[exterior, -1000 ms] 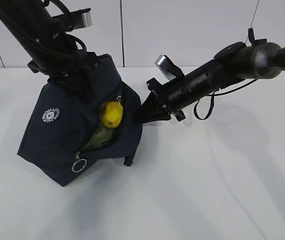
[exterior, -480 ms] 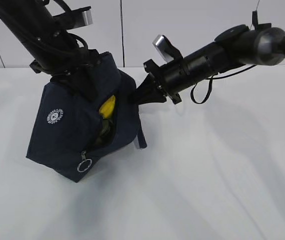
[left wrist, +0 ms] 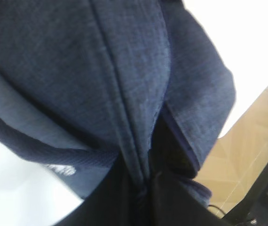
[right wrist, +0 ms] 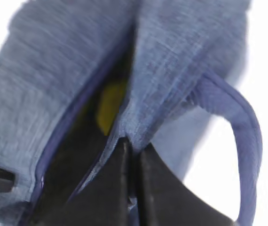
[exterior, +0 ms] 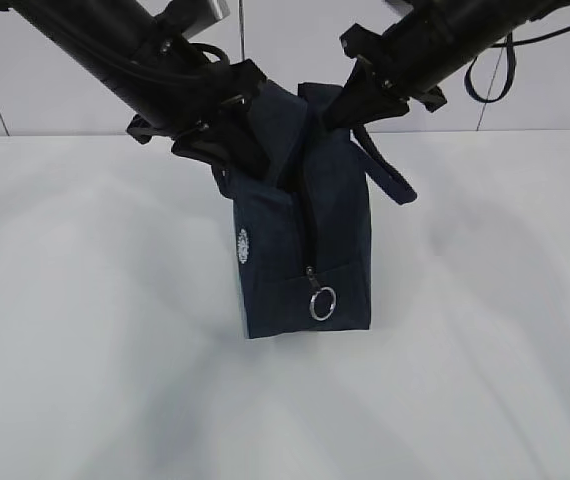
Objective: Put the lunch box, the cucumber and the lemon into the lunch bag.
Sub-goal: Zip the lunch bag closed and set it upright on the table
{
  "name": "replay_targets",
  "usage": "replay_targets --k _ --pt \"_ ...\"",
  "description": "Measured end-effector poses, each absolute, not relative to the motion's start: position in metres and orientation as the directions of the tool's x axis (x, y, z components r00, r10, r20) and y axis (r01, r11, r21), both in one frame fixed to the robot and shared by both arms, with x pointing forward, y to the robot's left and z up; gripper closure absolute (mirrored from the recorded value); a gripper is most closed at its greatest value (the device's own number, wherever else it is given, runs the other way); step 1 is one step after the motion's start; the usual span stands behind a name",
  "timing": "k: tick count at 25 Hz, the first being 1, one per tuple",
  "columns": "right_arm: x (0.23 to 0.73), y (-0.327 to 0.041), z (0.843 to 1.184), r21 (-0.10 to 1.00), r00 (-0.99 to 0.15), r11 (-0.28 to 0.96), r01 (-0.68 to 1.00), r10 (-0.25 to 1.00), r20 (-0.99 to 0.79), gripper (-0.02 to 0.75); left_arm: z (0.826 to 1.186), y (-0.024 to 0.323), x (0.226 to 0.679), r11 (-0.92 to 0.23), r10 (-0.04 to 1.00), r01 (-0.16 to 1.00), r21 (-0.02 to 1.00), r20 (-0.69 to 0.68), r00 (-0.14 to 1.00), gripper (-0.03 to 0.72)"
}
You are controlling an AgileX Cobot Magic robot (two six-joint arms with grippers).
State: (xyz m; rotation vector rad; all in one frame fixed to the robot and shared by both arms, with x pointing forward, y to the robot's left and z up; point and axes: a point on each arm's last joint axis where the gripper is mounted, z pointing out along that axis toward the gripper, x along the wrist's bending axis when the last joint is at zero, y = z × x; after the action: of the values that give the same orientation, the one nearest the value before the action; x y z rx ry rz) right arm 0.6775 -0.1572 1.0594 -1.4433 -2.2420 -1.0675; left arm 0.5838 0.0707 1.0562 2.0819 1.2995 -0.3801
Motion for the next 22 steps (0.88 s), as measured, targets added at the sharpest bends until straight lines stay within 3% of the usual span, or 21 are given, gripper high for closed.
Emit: replay_targets --k 12,17,22 --pt "0.674 -0.162 1.066 0.432 -0.47 0.253 0.866 0.707 0.528 0.722 1.049 0.061 0.586 -0.286 0.693 0.876 0.388 -0.547 0.469 0.662" --pt "0.674 -0.163 1.064 0.42 -0.463 0.258 0.87 0.721 0.515 0.722 1.02 0.052 0.591 -0.284 0.716 0.908 0.308 -0.562 0.415 0.593" --pt "0.674 -0.163 1.055 0.385 -0.435 0.252 0.888 0.733 0.522 0.697 1.017 0.052 0.593 -0.27 0.727 0.911 0.311 -0.554 0.405 0.528"
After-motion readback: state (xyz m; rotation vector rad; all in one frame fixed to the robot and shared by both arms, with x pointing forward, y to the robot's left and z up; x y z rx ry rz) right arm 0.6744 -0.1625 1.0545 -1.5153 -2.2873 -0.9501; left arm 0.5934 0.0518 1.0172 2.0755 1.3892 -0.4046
